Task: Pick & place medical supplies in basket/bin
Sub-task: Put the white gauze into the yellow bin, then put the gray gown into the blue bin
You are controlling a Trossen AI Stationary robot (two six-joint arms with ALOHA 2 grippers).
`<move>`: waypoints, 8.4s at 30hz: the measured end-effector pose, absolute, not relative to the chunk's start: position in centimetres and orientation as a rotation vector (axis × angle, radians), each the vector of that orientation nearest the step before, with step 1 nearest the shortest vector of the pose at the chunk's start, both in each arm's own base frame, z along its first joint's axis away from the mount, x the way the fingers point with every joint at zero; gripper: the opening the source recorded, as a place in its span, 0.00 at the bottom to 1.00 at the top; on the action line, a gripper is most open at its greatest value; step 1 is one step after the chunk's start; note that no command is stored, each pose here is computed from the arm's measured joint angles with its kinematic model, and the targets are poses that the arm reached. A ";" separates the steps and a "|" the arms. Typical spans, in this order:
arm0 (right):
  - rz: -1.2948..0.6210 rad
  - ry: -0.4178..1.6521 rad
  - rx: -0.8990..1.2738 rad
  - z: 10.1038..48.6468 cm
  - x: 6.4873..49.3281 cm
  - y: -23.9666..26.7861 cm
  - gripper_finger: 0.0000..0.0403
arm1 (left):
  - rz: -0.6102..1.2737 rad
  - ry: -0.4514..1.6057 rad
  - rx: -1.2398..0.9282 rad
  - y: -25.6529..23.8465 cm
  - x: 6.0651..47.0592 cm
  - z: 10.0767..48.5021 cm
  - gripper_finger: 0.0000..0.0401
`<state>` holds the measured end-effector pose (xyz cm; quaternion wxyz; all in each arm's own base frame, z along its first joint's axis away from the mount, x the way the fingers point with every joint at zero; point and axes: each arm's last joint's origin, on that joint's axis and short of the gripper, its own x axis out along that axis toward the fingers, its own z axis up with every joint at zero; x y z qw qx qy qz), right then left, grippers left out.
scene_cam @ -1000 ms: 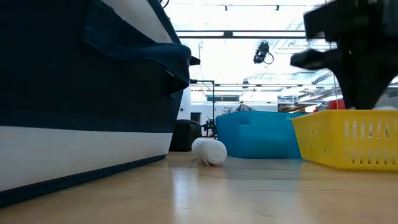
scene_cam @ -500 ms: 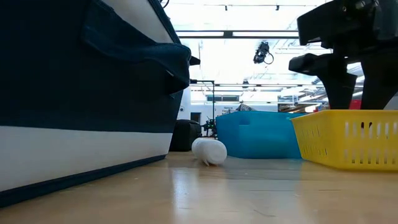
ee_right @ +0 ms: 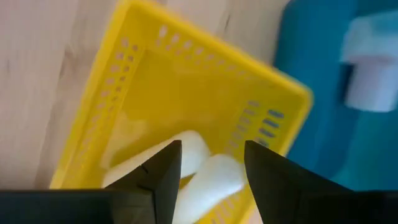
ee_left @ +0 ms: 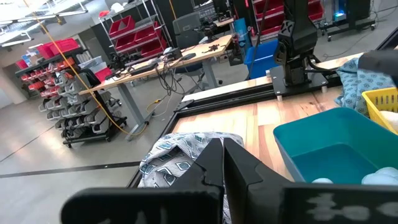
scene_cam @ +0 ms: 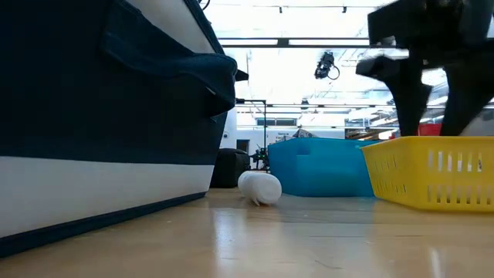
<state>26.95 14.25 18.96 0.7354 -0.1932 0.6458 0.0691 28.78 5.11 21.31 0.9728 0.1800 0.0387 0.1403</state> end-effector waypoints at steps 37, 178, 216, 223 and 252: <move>0.385 0.921 -0.839 18.2 35.1 15.3 0.66 | 0.282 0.095 0.375 5.1 28.8 21.1 0.00; 0.322 1.278 -0.251 18.3 27.5 16.3 0.31 | 0.277 0.099 0.373 5.1 28.8 21.1 0.00; 0.367 1.083 -0.200 19.3 28.1 15.8 0.51 | 0.062 -0.362 -0.041 2.1 14.5 19.9 0.00; 0.331 1.036 -0.175 22.1 26.8 14.9 0.51 | 0.073 -0.264 -0.010 2.0 14.0 19.4 0.00; -0.449 1.020 -0.518 23.3 26.3 2.2 0.51 | 0.373 -0.039 0.140 2.6 12.4 22.1 0.00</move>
